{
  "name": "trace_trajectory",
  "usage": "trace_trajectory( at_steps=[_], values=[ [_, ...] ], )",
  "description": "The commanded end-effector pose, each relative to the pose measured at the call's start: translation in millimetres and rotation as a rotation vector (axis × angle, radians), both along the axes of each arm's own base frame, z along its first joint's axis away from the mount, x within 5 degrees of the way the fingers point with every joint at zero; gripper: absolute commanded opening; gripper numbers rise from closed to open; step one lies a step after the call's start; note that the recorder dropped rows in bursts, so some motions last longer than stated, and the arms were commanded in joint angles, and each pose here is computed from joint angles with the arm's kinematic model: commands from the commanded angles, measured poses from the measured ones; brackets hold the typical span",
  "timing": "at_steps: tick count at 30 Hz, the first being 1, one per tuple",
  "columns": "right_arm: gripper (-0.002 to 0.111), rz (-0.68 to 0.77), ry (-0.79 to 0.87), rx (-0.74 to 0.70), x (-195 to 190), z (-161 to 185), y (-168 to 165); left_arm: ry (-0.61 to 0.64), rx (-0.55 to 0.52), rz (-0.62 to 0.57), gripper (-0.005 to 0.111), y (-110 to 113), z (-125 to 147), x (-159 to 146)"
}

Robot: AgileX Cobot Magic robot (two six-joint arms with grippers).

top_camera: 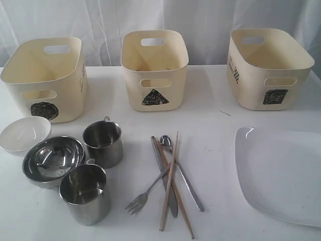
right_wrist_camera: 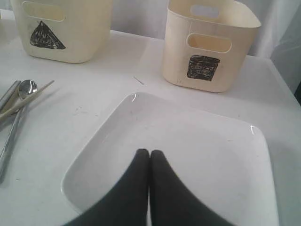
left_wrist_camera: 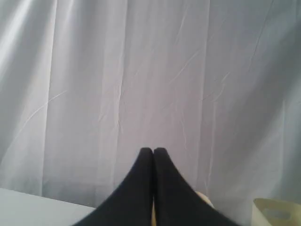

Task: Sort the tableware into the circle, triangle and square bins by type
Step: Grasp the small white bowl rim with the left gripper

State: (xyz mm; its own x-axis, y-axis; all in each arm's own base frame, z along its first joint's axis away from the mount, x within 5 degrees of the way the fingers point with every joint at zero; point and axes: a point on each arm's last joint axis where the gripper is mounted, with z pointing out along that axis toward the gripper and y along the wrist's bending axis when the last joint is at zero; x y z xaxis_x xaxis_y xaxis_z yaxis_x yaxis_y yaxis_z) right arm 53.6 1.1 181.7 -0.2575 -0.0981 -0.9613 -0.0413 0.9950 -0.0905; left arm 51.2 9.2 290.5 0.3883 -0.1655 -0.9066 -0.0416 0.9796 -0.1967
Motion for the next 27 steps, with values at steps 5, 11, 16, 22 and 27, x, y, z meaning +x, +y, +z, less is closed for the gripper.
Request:
trace_trajectory(
  at_steps=[5, 11, 16, 22, 27],
  values=[
    [0.0, 0.008, -0.007, -0.014, -0.2, 0.5, 0.1, 0.829, 0.307, -0.368, 0.0, -26.4, 18.3, 118.7],
    [0.0, 0.008, -0.007, -0.014, -0.2, 0.5, 0.1, 1.177, 0.058, -0.424, 0.001, -24.8, -36.0, 188.9],
    [0.0, 0.008, -0.007, -0.014, -0.2, 0.5, 0.1, 1.163, 0.066, -0.303, 0.028, -14.0, -56.5, 213.8],
    [0.0, 0.008, -0.007, -0.014, -0.2, 0.5, 0.1, 1.17, 0.067, -0.222, 0.065, -5.6, -74.5, 228.4],
    [0.0, 0.008, -0.007, -0.014, -0.2, 0.5, 0.1, 1.243, 0.044, -0.216, 0.066, -4.5, -98.2, 236.2]
  ],
)
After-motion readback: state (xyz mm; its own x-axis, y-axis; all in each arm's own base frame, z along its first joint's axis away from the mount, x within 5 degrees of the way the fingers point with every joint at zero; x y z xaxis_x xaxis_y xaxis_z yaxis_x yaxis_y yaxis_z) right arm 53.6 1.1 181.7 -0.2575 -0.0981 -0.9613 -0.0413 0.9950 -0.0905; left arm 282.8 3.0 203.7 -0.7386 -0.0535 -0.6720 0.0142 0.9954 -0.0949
